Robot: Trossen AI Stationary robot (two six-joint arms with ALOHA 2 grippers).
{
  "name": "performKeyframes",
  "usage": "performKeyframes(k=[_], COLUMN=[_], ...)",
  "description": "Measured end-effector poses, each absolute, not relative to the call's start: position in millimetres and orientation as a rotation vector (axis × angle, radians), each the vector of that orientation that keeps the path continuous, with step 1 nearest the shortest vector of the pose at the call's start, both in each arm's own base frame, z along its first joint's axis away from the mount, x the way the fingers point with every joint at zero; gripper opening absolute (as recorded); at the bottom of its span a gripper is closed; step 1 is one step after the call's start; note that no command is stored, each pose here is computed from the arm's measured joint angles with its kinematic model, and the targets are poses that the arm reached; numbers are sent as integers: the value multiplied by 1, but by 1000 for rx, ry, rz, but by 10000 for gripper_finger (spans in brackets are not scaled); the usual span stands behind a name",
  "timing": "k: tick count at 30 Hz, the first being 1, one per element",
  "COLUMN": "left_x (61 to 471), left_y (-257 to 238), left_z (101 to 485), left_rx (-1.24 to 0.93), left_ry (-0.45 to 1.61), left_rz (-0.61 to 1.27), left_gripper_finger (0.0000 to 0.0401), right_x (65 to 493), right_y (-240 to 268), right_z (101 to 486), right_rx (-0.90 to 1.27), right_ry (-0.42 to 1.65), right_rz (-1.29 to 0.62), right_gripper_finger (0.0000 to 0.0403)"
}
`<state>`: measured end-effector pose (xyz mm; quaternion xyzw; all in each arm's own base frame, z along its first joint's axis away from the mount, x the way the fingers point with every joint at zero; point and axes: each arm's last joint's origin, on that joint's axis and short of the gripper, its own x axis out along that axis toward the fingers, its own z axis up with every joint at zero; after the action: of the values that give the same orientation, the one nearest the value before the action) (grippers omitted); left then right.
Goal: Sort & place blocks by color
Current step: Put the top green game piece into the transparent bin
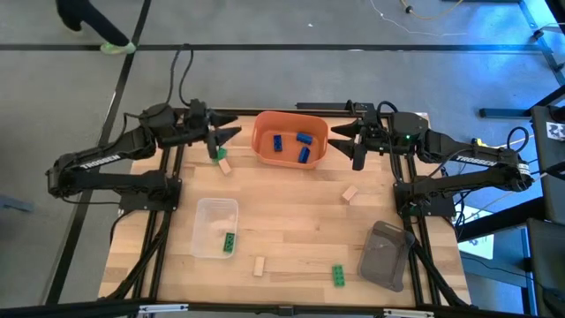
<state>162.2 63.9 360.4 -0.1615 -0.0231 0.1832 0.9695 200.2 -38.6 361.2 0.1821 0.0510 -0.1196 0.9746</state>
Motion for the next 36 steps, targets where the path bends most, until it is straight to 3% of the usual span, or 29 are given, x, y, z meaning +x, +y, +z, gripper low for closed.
performKeyframes(k=[6, 10, 14, 23, 28, 36], left_x=[163, 163, 169, 190, 187, 177], left_y=[97, 120, 138, 161, 160, 151], left_z=[328, 291, 258, 202, 173, 148], left_rx=[-504, -615, -667, -699, -749, -807], left_ry=[163, 450, 673, 952, 1048, 1026], left_rz=[636, 766, 854, 912, 944, 990], left_gripper_finger=[224, 224, 224, 224, 224, 224], right_x=[200, 200, 200, 200, 200, 200], right_y=[-39, -39, -39, -39, -39, -39], right_z=[361, 361, 361, 361, 361, 361], right_rx=[372, 373, 374, 374, 375, 375], right_ry=[102, 102, 102, 103, 103, 103], right_rz=[-242, -242, -242, -242, -242, -243], right_gripper_finger=[251, 251, 251, 251, 251, 251])
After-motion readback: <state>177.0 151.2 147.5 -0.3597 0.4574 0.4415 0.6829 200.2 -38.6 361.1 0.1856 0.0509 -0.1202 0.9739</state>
